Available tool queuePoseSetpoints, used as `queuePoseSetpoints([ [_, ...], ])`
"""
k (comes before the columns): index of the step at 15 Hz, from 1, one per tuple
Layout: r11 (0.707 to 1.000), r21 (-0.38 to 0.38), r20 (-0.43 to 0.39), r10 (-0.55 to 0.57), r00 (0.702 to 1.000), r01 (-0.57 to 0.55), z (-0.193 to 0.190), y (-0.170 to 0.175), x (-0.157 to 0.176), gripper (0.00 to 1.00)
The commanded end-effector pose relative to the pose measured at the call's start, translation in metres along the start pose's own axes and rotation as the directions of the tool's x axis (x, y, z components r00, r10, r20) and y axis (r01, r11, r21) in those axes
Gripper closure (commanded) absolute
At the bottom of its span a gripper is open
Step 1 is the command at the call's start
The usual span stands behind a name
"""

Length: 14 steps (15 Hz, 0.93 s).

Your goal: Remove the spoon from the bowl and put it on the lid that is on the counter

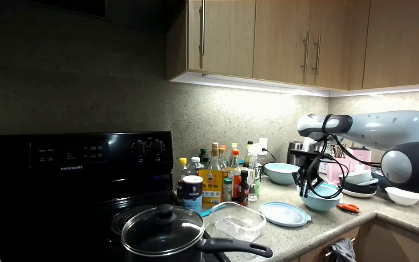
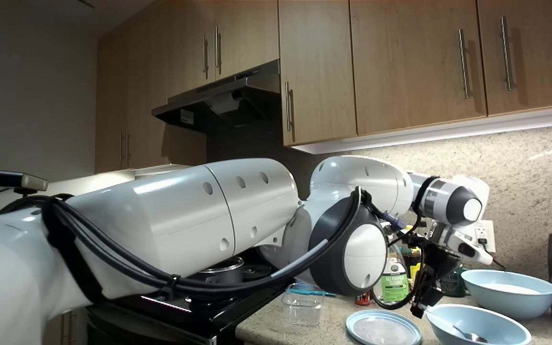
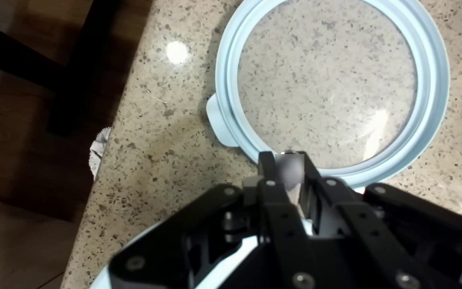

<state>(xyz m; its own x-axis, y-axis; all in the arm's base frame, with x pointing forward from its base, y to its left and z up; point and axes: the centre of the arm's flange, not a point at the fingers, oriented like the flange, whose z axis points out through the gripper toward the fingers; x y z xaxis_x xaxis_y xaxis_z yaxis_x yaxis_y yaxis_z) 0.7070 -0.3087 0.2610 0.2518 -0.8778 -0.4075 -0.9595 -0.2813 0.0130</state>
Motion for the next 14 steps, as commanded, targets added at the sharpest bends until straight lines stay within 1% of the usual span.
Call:
queuePoseSetpoints([
  [1, 0.999, -0.014, -0.046, -0.053, 0.998, 0.052, -0.01, 0.0, -0.023, 0.96],
  [5, 0.993, -0.055, -0.136, -0.109, 0.985, 0.102, -0.017, -0.004, -0.068, 0.96],
  [9, 0.984, -0.112, -0.24, -0.165, 0.957, 0.142, -0.023, -0.021, -0.107, 0.96],
  [11, 0.976, -0.144, -0.273, -0.196, 0.942, 0.162, -0.022, -0.032, -0.126, 0.96],
  [14, 0.961, -0.195, -0.294, -0.246, 0.924, 0.194, -0.016, -0.045, -0.15, 0.96],
])
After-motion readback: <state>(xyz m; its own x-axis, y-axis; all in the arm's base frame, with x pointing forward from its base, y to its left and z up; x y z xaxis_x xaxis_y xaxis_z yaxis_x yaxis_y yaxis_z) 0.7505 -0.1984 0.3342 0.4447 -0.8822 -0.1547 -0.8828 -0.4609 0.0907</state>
